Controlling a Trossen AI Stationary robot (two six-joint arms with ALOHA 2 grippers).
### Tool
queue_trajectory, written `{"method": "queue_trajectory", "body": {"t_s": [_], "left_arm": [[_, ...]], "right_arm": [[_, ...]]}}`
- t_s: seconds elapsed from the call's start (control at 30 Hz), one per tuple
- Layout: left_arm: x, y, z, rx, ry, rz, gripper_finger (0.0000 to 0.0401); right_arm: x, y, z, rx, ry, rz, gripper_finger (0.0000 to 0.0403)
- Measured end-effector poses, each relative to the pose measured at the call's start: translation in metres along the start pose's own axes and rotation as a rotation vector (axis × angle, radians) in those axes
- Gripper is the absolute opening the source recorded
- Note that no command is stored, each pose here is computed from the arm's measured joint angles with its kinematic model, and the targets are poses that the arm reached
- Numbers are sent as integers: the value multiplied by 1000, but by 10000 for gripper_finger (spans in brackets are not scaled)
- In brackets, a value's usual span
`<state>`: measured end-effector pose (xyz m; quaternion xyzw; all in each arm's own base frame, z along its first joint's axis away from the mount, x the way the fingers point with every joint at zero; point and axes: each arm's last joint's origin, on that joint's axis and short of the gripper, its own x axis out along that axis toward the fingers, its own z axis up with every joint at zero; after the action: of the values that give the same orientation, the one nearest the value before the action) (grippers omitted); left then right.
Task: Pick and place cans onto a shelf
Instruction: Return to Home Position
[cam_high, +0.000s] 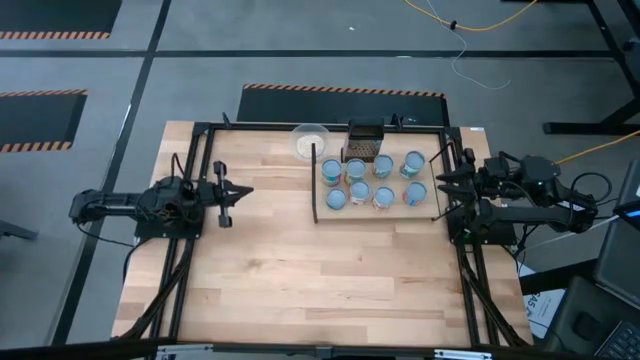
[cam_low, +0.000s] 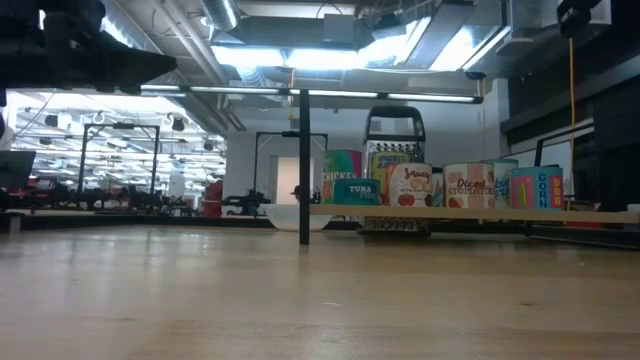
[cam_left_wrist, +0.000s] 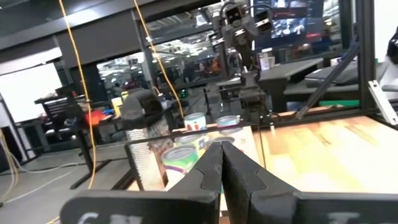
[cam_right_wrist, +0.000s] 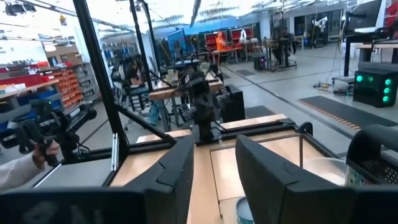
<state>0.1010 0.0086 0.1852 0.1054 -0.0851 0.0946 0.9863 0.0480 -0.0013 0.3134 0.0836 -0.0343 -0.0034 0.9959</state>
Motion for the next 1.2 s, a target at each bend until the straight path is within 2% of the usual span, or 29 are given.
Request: {"method": "queue_trajectory", "body": {"t_s": [0.23, 0.43, 0.7, 1.2], "left_arm": [[0, 4, -2, 2, 19, 32, 0], [0, 3, -2, 2, 5, -34, 0], [0, 3, -2, 2, 8, -37, 0], [0, 3, -3, -12, 17, -38, 0]], "right_arm": [[7, -1, -7, -22, -24, 6, 124], [30, -9, -44, -53, -101, 17, 124], [43, -16, -85, -50, -120, 19, 124], [45, -18, -97, -83, -72, 11, 124]]}}
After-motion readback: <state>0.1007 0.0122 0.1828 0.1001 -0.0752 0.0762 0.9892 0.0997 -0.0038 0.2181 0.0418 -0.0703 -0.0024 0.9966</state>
